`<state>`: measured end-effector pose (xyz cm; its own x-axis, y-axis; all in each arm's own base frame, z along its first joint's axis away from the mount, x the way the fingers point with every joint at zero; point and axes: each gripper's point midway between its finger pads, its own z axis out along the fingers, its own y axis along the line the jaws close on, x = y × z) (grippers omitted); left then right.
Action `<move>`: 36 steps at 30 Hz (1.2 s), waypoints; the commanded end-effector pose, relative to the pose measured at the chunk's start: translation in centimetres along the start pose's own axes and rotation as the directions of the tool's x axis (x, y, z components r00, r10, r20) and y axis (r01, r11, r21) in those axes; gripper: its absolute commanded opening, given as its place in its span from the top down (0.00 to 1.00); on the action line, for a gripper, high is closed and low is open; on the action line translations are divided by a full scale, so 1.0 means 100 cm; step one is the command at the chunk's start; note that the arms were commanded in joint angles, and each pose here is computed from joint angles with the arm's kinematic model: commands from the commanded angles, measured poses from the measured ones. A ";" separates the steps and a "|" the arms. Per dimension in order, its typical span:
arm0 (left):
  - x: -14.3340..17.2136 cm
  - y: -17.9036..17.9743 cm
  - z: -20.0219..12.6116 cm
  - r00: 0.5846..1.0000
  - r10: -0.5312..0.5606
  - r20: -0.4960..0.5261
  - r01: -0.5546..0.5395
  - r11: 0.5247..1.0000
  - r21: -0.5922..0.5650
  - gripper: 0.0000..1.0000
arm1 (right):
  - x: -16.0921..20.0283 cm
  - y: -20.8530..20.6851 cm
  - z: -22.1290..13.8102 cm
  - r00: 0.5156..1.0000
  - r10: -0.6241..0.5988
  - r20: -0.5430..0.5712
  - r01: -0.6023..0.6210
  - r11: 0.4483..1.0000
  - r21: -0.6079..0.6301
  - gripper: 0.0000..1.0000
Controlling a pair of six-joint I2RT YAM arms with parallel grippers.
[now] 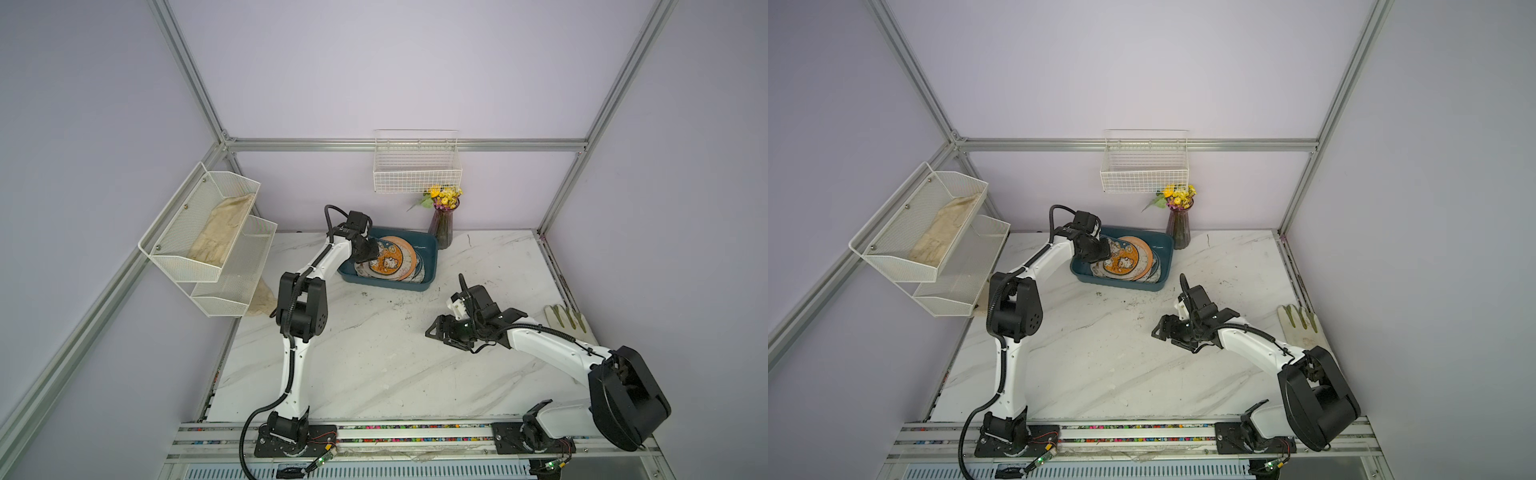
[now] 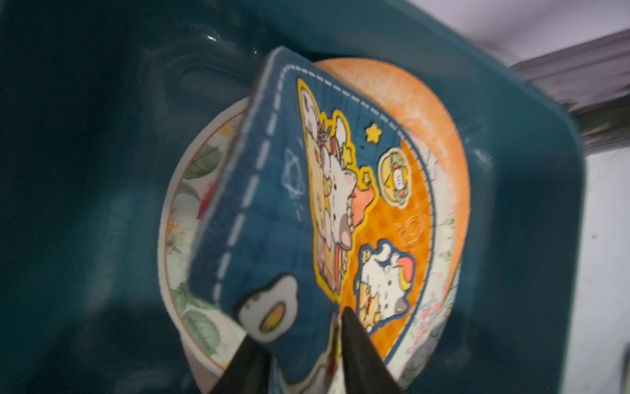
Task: Put the coasters into the storage box
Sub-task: Place the coaster in the storage box, then reset both arms
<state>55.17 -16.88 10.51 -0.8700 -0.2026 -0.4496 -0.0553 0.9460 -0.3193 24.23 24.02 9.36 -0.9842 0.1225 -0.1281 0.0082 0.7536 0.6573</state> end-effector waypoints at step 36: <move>0.084 0.122 -0.204 0.865 0.204 0.459 -0.059 0.949 -0.310 0.00 | -0.181 -0.073 -0.077 0.829 -0.371 0.419 0.152 0.870 0.468 0.02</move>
<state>37.19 -4.25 19.86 -0.6040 -0.1223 -0.7876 -0.0998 0.9920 -0.0774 38.17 13.78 11.60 -0.8349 0.1328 -0.5342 -0.0619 0.9417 0.3307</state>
